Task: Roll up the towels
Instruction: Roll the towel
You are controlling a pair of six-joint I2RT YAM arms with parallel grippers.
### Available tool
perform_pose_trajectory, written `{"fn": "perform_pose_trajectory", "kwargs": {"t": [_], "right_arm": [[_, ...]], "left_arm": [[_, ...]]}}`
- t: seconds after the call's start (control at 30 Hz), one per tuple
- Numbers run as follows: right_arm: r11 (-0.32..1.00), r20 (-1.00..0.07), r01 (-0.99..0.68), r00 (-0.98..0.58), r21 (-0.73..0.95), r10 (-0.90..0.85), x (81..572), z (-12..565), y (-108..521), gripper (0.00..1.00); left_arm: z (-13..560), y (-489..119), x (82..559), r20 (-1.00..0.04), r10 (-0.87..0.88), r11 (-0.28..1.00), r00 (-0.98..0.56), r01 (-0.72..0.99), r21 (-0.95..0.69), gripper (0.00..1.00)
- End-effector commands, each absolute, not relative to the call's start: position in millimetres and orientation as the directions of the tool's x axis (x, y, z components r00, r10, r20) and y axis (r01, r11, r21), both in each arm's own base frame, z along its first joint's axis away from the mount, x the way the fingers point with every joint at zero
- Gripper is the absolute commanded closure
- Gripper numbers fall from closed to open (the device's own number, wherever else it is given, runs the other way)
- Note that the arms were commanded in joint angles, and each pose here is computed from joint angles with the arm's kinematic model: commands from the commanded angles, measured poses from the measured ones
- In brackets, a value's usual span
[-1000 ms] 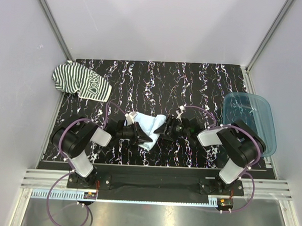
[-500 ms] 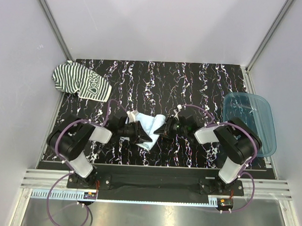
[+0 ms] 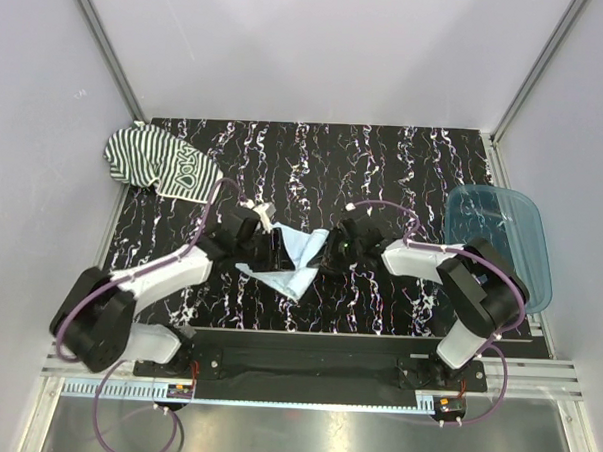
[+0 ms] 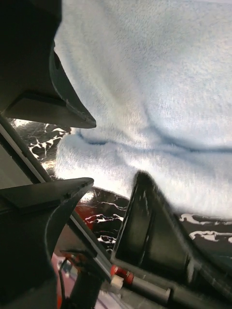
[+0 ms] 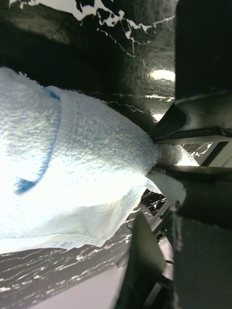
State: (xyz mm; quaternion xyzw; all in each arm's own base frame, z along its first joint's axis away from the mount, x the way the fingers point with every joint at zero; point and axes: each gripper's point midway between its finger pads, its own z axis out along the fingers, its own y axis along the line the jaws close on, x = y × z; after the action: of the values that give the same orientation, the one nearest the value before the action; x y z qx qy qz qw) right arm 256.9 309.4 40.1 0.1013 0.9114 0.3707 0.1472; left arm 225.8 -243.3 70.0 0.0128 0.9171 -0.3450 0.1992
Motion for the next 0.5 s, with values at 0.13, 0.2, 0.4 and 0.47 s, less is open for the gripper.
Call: {"fn": "perform_pose_trajectory", "kwargs": {"t": [0.13,0.2,0.4,0.47], "right_arm": [[0.823,-0.203,0.089,-0.949,0.561,0.242,249.3,41.9,304.2,0.90],[0.837,-0.196,0.093,-0.953,0.540,0.232,248.1,44.1,305.0,0.91],[0.863,-0.171,0.098,-0.963,0.495,0.208,244.6,43.4,306.2,0.91],[0.868,-0.160,0.103,-0.966,0.486,0.204,242.8,40.8,306.0,0.91]], "left_arm": [[136.9,-237.3,230.0,-0.703,-0.001,0.894,-0.711,0.314,-0.319,0.50],[139.1,-243.3,223.7,-0.730,0.036,0.894,-0.683,0.348,-0.281,0.50],[129.9,-265.6,205.8,-0.765,0.158,0.890,-0.625,0.426,-0.164,0.49],[129.5,-270.7,205.6,-0.777,0.178,0.895,-0.604,0.428,-0.128,0.49]]}}
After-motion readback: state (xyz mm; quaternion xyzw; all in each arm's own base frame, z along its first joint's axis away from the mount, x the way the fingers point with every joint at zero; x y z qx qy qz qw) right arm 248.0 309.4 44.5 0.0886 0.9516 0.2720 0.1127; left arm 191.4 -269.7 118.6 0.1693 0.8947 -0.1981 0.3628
